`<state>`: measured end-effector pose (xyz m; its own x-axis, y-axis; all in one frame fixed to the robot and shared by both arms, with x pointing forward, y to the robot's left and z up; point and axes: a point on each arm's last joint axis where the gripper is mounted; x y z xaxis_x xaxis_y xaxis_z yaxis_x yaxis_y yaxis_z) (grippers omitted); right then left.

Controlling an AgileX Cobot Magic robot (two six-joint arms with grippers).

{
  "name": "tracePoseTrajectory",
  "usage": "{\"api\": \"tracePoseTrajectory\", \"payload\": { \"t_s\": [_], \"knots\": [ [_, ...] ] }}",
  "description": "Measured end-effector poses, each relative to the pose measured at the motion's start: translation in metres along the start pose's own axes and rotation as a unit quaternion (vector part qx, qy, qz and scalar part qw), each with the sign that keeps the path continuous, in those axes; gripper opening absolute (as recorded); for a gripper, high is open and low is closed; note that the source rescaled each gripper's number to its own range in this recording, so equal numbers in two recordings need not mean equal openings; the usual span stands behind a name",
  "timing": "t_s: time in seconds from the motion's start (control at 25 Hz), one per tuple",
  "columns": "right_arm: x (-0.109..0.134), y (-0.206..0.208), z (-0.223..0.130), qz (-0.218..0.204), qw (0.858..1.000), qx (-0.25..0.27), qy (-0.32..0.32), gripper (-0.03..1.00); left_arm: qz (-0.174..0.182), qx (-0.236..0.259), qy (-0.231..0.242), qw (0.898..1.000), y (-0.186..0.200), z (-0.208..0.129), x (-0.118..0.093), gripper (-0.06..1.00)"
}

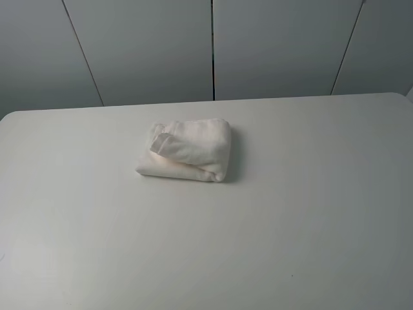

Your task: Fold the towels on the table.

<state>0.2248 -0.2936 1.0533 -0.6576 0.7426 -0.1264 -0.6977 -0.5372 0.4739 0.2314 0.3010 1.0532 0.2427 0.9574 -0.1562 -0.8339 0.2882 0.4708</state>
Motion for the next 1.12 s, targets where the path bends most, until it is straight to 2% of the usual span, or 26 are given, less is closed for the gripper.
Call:
{"api": "tracePoseTrajectory", "payload": {
  "t_s": [0.2, 0.32, 0.48, 0.68, 1.12],
  "knots": [
    [0.0008, -0.0004, 0.0004, -0.011, 1.000, 0.001, -0.011, 0.99, 0.010, -0.002, 0.004, 1.000, 0.0000, 0.0000, 0.0000, 0.98],
    [0.0013, -0.0016, 0.0012, -0.051, 0.998, 0.007, -0.032, 0.99, 0.034, -0.006, 0.016, 0.999, -0.0001, 0.0000, -0.0002, 0.98],
    [0.0018, -0.0039, 0.0025, -0.125, 0.989, 0.017, -0.072, 0.99, 0.071, -0.012, 0.036, 0.997, -0.0002, 0.0000, -0.0007, 0.98],
    [0.0016, -0.0053, 0.0034, -0.173, 0.980, 0.023, -0.097, 0.99, 0.094, -0.016, 0.047, 0.994, -0.0003, 0.0000, -0.0008, 0.98],
    [0.0015, -0.0056, 0.0035, -0.182, 0.978, 0.025, -0.102, 0.99, 0.095, -0.016, 0.046, 0.994, -0.0002, 0.0000, -0.0006, 0.98]
  ]
}}
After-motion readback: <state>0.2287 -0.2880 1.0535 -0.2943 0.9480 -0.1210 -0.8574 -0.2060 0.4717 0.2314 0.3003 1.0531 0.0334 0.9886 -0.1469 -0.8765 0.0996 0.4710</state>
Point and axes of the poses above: a point on each arm's last joint axis where the gripper is mounted, y pointing back along that axis away from the gripper, x along the wrist's bending axis when the last joint is at zero, z = x × y, and after that the axes turned 9 degrees about y, right-handed
